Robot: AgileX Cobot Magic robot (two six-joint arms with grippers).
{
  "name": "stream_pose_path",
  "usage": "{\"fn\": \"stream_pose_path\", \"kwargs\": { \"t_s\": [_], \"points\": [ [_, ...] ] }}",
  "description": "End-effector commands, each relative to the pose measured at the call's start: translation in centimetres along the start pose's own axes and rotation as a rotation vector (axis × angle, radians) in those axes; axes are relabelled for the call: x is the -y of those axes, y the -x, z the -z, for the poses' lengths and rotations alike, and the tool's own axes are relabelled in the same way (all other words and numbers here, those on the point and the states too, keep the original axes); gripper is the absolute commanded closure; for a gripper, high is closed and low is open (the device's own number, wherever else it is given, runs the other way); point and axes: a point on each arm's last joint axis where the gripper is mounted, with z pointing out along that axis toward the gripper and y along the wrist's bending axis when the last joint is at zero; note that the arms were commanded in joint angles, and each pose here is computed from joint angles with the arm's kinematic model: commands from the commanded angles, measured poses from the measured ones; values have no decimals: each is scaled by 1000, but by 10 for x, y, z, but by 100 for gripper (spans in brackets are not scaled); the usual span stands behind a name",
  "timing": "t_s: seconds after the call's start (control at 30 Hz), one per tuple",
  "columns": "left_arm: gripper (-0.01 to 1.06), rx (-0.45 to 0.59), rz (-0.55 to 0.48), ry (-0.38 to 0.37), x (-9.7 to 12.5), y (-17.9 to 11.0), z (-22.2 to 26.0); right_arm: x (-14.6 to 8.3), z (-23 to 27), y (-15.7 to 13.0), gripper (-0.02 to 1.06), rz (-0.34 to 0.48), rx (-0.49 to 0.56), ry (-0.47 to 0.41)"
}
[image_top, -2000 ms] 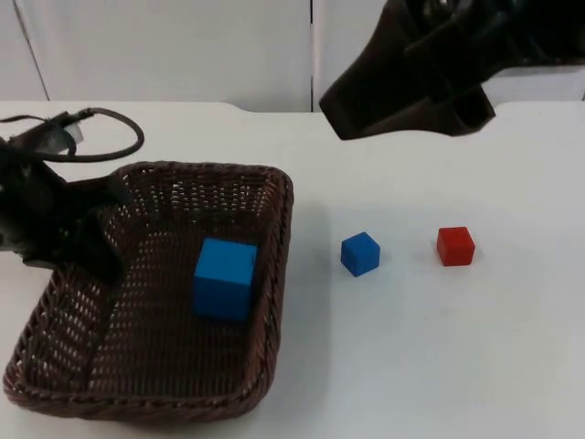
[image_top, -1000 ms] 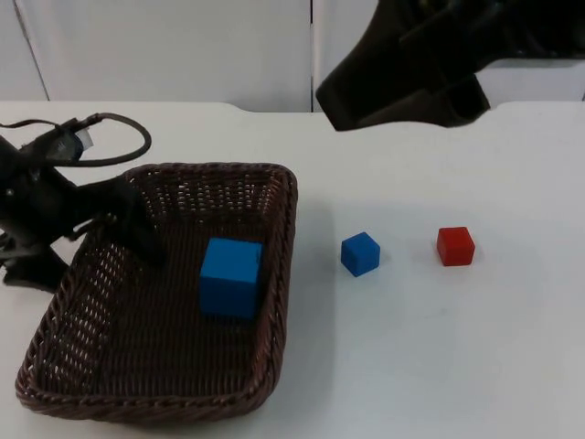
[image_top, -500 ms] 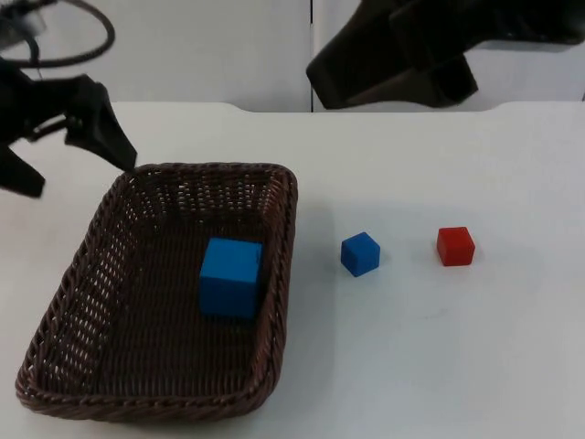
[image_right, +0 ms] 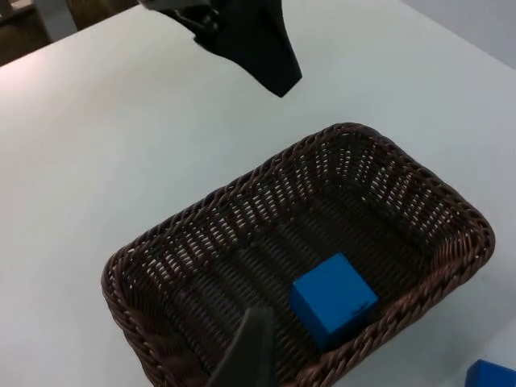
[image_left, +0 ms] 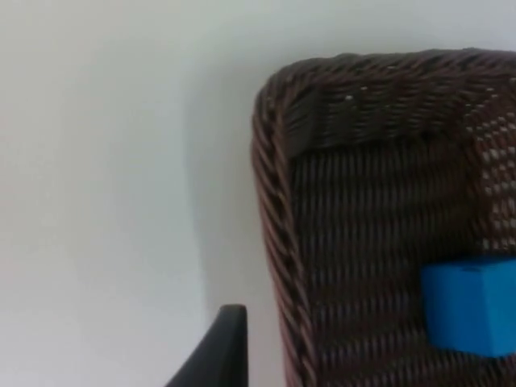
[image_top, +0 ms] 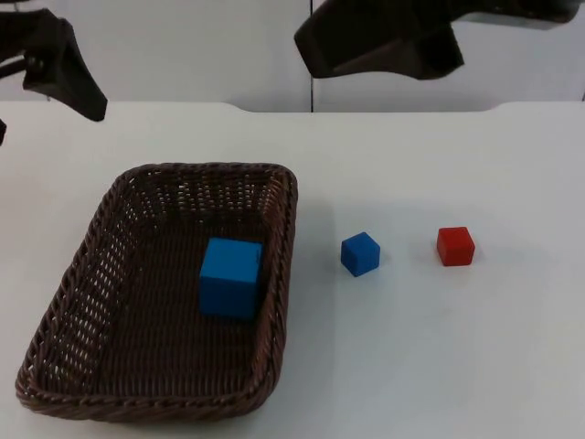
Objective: Pick up the basket with the left hand and place the largest block into the basket with the right hand.
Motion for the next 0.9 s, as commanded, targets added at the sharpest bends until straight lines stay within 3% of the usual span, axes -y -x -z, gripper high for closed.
{"fn": "stream_pose_path", "kwargs": {
  "t_s": [0.0,0.47,0.87],
  "points": [
    [0,7,-10,-6,7,-2,13,2,1,1,24,3,18,-10],
    [0,175,-103,27,41,-16,95,2,1,0,24,-2,10,-8],
    [0,332,-154,72,60,-70,141,1,-4,-16,24,-29,-37,3]
  ]
}}
